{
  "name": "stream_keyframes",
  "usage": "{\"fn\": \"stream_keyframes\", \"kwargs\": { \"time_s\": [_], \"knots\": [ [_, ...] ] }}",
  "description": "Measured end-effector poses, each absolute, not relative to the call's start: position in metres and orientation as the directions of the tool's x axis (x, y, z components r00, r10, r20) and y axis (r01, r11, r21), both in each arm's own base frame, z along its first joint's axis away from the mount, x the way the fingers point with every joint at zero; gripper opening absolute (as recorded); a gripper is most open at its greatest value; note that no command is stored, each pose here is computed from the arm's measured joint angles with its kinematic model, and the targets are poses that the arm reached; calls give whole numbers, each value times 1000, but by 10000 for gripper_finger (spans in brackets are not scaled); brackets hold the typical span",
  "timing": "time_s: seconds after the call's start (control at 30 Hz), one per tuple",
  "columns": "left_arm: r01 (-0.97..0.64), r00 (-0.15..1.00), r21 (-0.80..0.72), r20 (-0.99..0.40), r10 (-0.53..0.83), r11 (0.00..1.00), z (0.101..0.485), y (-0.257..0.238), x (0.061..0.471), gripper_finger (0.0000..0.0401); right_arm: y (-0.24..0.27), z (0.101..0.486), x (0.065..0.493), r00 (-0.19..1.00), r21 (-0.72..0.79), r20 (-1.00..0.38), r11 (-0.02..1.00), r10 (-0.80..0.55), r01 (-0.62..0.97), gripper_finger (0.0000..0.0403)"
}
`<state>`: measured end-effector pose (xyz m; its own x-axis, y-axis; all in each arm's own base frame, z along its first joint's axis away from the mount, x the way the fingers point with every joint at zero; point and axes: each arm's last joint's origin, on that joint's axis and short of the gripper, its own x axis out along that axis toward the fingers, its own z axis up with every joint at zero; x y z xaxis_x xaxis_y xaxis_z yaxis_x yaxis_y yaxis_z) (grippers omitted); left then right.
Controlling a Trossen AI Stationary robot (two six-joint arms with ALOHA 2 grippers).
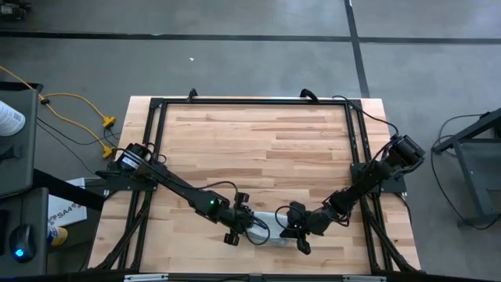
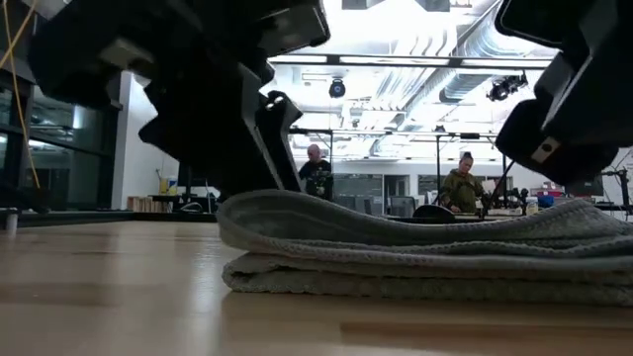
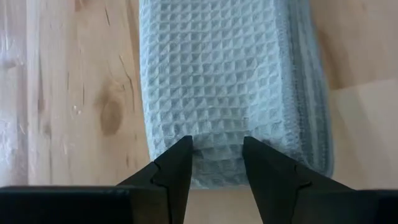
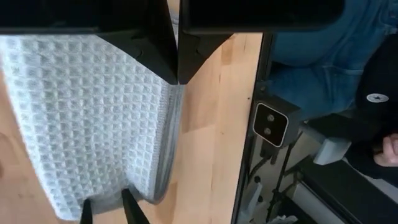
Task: Fold microfiber towels
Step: Fold the gray towel on the table
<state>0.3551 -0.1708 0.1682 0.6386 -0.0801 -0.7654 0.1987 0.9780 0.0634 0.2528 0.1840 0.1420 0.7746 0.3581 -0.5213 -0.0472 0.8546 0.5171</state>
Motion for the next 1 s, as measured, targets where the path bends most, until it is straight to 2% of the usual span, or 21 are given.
{"fn": "stream_keyframes", "kwargs": {
  "time_s": [0.23,0.57,1.0],
  "knots": [
    [242,647,-38,-738,-191,969,171,-175,357,142,184,134,255,769,513,-534,858,351,-35,3],
    [270,633,-113,-727,-265,956,172,-178,358,142,182,135,257,772,515,-528,856,354,-40,2],
    [282,635,-130,-718,-286,951,173,-179,359,142,180,135,259,769,528,-525,848,365,-43,2]
  ]
}}
